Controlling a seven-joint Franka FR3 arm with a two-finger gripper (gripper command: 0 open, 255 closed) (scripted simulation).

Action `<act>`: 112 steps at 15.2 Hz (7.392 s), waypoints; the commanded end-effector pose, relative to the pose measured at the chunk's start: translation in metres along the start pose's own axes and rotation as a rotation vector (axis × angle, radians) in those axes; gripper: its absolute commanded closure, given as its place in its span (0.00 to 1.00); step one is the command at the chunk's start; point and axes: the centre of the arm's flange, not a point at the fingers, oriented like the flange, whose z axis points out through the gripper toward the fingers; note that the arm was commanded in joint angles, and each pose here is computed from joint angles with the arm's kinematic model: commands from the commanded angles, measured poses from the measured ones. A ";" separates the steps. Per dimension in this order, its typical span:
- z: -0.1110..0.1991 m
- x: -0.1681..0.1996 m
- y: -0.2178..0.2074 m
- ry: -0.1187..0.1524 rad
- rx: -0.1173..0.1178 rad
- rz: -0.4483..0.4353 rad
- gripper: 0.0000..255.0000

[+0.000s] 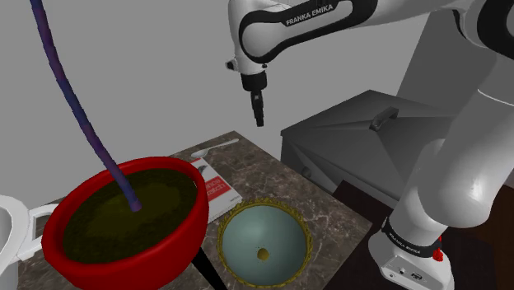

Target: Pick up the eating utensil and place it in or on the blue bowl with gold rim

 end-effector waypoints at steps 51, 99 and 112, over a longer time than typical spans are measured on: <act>0.031 0.158 0.004 -0.044 -0.152 -0.438 1.00; -0.082 0.017 -0.338 -0.044 -0.152 -0.438 1.00; -0.048 -0.003 -0.411 -0.044 -0.152 -0.438 1.00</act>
